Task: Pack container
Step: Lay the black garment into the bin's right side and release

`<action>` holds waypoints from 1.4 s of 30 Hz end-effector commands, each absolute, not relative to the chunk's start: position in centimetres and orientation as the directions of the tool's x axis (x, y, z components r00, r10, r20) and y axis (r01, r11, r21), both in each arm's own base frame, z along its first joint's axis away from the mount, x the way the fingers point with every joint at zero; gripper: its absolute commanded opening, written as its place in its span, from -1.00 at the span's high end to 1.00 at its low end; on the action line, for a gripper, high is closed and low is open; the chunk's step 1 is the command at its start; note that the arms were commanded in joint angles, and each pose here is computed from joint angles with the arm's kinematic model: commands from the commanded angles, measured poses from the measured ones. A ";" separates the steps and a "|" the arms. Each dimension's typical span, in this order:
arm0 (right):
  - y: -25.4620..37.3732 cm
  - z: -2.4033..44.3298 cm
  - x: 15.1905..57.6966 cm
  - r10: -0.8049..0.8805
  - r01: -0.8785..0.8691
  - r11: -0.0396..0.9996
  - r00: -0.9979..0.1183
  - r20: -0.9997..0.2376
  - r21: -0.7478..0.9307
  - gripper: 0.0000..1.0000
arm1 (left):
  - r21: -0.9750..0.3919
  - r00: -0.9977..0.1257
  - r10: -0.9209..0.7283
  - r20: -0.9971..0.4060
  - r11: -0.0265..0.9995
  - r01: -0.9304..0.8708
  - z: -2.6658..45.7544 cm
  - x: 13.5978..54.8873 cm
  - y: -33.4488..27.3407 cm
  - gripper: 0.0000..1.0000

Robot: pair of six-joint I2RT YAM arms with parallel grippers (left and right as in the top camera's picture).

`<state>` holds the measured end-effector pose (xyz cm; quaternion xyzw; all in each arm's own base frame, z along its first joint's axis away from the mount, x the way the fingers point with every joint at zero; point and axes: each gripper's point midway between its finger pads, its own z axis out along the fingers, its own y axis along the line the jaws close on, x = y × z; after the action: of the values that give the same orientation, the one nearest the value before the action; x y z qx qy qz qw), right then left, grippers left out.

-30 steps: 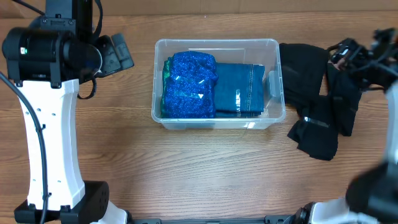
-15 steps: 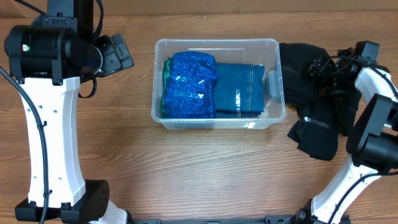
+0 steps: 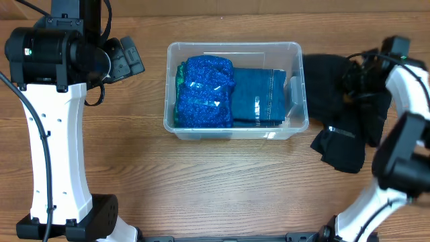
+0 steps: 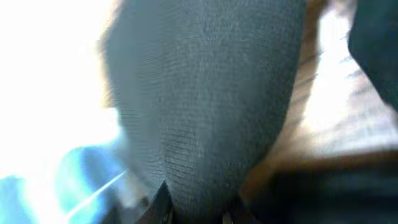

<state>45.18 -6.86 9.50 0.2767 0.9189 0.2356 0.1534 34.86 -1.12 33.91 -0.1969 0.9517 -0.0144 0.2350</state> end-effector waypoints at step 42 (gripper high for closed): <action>7.7 20.9 41.3 0.305 0.190 0.927 -0.885 -0.352 0.324 -0.20 | -0.101 -0.816 -0.368 -0.447 0.927 -0.362 33.9 34.8 -0.8 -1.00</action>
<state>40.52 8.11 12.99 0.1398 0.9748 0.1464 0.0937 34.87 -1.12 33.92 -0.1969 0.9517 -0.0145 0.2352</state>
